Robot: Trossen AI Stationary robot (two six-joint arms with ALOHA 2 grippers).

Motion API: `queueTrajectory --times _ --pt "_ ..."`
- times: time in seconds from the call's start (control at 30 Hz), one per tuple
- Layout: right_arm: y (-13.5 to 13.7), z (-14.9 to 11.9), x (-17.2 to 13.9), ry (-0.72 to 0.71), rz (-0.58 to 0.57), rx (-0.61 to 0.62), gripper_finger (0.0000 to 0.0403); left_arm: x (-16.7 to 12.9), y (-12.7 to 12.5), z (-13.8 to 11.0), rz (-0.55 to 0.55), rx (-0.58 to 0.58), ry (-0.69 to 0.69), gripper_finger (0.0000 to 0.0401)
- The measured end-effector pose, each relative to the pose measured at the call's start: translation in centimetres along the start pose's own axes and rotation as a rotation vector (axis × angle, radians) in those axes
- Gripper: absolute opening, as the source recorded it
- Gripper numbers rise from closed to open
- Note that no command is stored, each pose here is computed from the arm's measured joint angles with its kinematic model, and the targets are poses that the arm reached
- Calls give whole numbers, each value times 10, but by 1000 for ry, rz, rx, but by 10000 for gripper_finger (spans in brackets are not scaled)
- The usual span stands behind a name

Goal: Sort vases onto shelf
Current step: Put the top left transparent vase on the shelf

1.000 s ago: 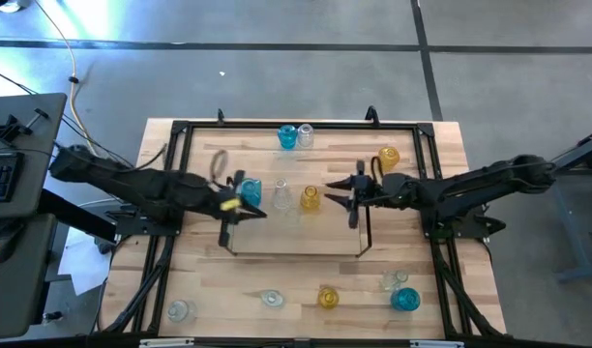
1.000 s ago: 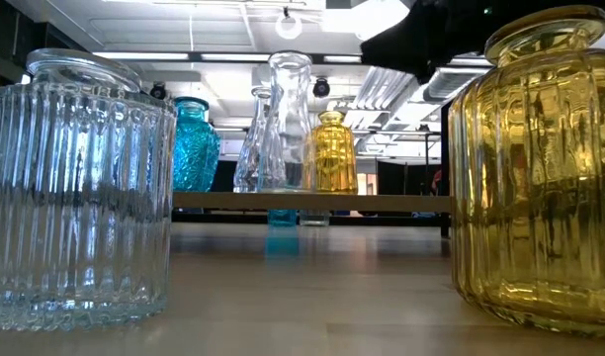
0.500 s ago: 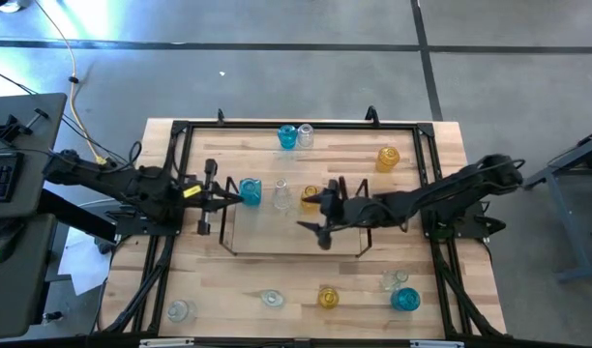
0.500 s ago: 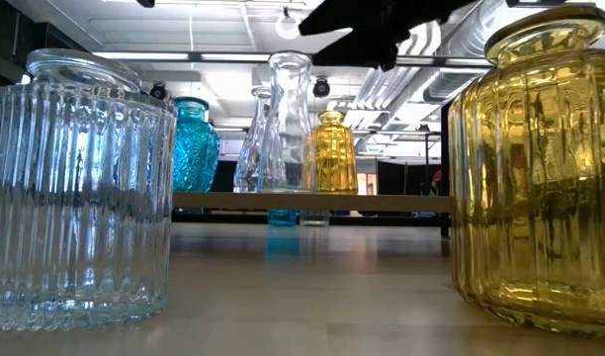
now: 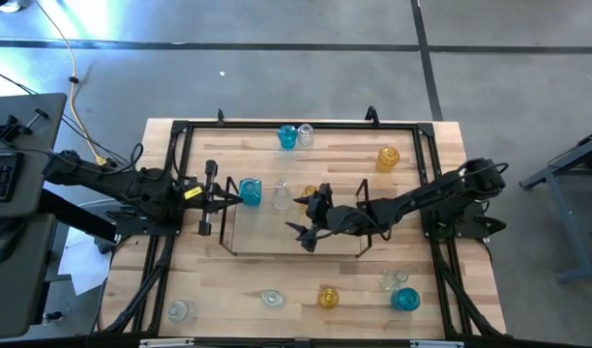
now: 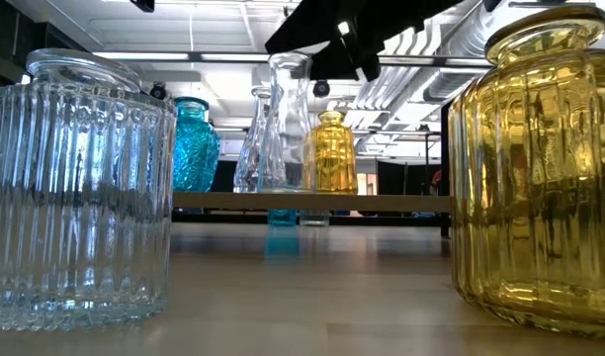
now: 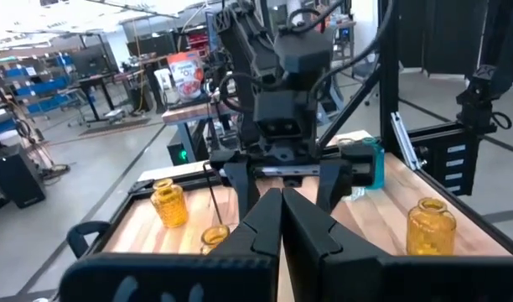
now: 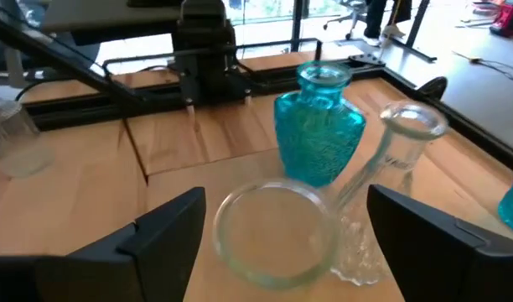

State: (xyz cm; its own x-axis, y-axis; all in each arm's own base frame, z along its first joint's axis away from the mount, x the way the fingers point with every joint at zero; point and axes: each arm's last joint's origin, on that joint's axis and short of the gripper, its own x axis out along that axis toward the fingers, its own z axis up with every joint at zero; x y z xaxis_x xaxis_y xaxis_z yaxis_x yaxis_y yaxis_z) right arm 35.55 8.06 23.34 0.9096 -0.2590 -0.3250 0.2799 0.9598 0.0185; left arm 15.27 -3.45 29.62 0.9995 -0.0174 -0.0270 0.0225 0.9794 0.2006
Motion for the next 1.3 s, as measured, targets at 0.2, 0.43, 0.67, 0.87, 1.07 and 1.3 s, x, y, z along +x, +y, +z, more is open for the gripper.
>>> queueTrajectory --times 0.2,0.43,0.67,0.87,1.07,1.3 --pt "3 -9 8 16 -1 15 310 0 1 0 40 10 4 1" --pt "4 -11 10 10 -1 22 262 0 2 0 50 10 5 1" --pt "4 -11 10 13 5 15 177 0 2 0 50 10 5 1" --pt "8 -3 0 -15 32 -3 163 0 2 0 50 9 5 1" --pt "12 21 -34 -78 8 -19 172 0 1 0 49 8 6 1" --pt "-3 38 -82 -79 -244 -26 167 0 2 0 49 7 6 1"
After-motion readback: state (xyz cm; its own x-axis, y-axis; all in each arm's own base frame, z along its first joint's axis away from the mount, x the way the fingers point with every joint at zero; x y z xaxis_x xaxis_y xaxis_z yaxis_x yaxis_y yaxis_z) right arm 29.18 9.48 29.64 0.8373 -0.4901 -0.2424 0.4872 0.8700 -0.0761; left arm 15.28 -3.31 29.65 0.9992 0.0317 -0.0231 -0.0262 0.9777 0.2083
